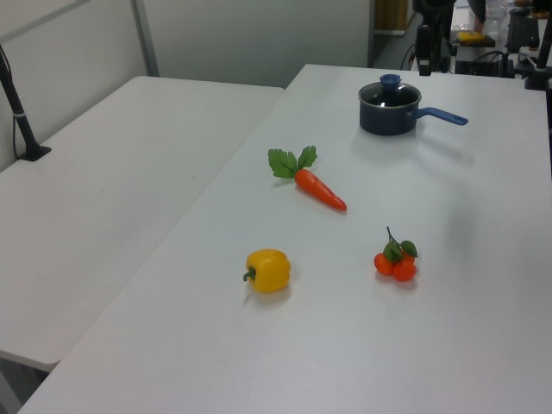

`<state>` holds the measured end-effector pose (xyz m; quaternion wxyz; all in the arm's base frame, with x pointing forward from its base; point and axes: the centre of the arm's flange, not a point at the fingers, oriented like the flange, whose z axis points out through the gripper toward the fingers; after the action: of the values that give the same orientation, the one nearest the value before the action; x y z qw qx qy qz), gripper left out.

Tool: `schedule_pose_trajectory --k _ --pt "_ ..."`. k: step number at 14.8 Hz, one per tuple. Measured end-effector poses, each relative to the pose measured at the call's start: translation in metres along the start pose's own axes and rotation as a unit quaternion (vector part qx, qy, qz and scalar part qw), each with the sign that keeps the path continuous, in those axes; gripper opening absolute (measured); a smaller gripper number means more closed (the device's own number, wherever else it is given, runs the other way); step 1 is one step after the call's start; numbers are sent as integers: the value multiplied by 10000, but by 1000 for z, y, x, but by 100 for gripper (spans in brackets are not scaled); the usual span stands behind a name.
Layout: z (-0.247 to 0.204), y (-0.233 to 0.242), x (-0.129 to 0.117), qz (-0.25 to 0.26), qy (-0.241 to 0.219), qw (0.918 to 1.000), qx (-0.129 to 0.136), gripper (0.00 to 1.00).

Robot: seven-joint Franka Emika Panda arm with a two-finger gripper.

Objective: Open lid
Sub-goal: 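Move the gripper down toward the blue knob of the glass lid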

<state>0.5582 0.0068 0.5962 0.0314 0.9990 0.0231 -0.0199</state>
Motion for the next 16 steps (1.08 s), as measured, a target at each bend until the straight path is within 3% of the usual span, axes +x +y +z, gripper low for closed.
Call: schedule_pose_trajectory --k 10,13,16 --pt "1 15 0 154 7 9999 0 100" --pt "-1 70 2 651 219 9976 -6 100" --pt "16 145 15 1265 549 9904 -73 100"
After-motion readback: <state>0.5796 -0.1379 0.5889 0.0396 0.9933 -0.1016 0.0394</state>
